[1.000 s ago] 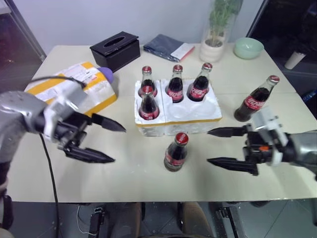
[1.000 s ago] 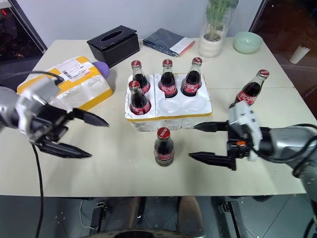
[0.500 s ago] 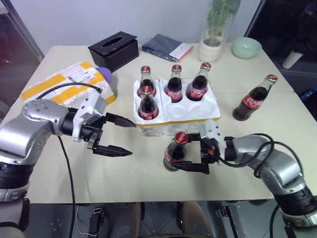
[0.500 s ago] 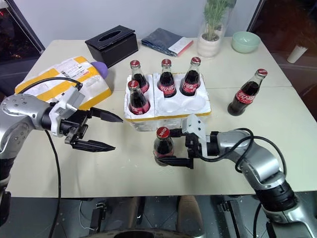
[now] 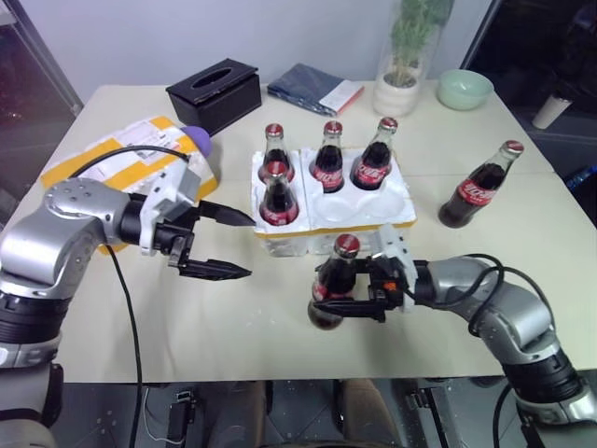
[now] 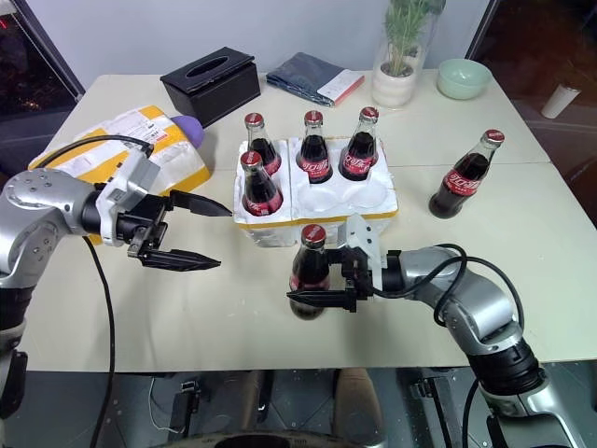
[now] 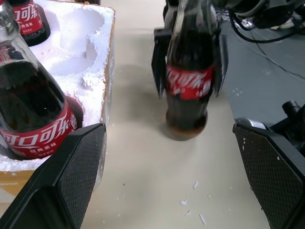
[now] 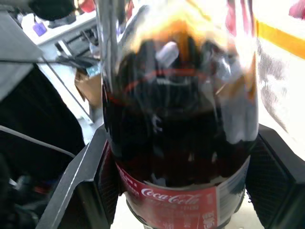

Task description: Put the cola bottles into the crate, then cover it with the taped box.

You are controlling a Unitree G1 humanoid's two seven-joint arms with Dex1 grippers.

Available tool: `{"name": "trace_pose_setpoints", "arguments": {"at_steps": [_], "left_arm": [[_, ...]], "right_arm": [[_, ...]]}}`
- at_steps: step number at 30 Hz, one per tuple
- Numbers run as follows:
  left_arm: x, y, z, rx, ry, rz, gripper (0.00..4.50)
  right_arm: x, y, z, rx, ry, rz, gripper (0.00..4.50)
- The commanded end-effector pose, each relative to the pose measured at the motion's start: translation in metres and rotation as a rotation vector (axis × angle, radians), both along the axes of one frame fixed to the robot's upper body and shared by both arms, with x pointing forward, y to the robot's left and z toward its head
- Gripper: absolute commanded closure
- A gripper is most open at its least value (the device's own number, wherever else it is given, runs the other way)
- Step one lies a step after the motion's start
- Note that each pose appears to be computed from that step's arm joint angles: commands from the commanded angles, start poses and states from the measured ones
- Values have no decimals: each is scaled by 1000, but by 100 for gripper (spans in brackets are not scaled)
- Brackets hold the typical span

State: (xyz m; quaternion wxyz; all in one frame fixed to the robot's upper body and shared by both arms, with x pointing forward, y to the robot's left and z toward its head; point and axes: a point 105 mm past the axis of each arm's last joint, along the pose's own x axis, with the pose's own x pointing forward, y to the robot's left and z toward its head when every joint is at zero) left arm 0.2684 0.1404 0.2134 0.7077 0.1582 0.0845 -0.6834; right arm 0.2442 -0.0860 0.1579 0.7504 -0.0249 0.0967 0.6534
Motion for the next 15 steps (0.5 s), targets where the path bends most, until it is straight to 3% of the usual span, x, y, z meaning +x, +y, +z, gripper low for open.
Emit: {"name": "trace_pose_setpoints", "arguments": {"at_steps": [1,5,7,15], "left_arm": [[3,-2,10,-20,-50,4,0],[6,-5,13,-50,-49,11,0],[7,-7,16,-70,-47,10,0],[6,-12,28,-141,-45,11,0]], "right_arm": [[-2,-3,66,121,-155,32,169],[22,-8,118,202,-249,-50,169],[40,-8,127,182,-279,-117,169],[85,-3,93,49,-262,-224,169]]}}
